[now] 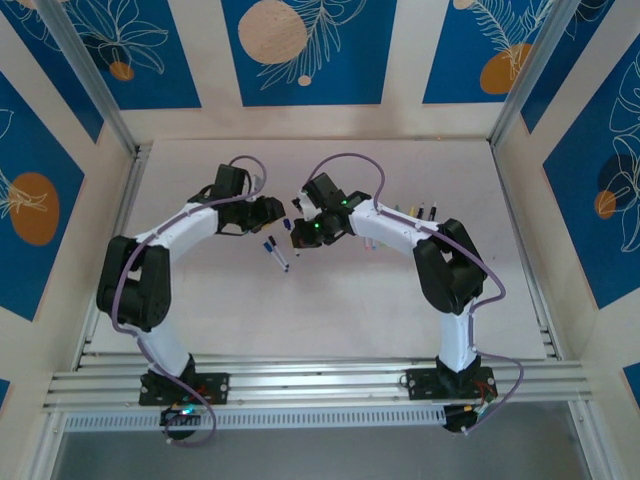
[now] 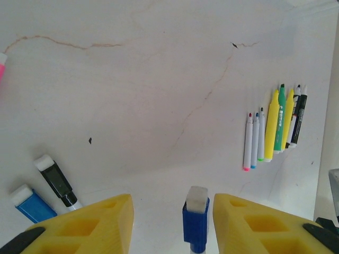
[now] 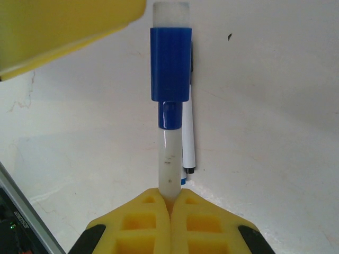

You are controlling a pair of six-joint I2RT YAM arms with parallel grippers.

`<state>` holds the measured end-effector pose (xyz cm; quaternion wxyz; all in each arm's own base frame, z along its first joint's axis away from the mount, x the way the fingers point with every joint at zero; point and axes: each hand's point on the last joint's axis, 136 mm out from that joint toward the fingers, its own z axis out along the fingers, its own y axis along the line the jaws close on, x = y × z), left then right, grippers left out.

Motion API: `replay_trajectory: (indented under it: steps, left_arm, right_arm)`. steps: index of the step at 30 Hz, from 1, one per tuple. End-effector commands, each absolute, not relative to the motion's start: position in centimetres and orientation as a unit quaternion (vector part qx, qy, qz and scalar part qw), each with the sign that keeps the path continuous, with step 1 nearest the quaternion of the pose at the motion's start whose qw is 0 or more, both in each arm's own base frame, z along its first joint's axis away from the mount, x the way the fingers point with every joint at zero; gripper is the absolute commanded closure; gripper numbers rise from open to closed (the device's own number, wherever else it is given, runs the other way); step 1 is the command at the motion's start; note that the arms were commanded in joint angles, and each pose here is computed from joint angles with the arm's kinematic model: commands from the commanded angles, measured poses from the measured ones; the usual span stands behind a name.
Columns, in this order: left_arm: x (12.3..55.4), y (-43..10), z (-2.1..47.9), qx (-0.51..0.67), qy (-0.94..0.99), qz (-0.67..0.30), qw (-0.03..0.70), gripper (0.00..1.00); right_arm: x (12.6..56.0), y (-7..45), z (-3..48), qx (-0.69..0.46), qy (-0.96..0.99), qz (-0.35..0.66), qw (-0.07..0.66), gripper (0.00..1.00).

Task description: Open the pen caps

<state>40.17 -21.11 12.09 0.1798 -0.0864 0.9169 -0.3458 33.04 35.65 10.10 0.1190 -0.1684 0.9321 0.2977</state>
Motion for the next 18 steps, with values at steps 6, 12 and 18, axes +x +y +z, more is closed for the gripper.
replay_trajectory:
  steps: [6,12,18]
  left_arm:
    - [40.6,-22.8,12.6,-0.076,0.913,-0.36,0.176,0.57]
    - [40.6,-23.2,12.6,-0.074,0.912,-0.365,0.174,0.59]
    - [40.6,-23.3,12.5,-0.073,0.912,-0.367,0.171,0.64]
  right_arm:
    - [32.5,37.0,12.9,-0.185,0.918,0.327,0.128,1.0]
    - [32.6,37.4,13.2,-0.19,0.917,0.327,0.13,1.0]
    - [32.4,38.1,13.5,-0.201,0.914,0.329,0.127,1.0]
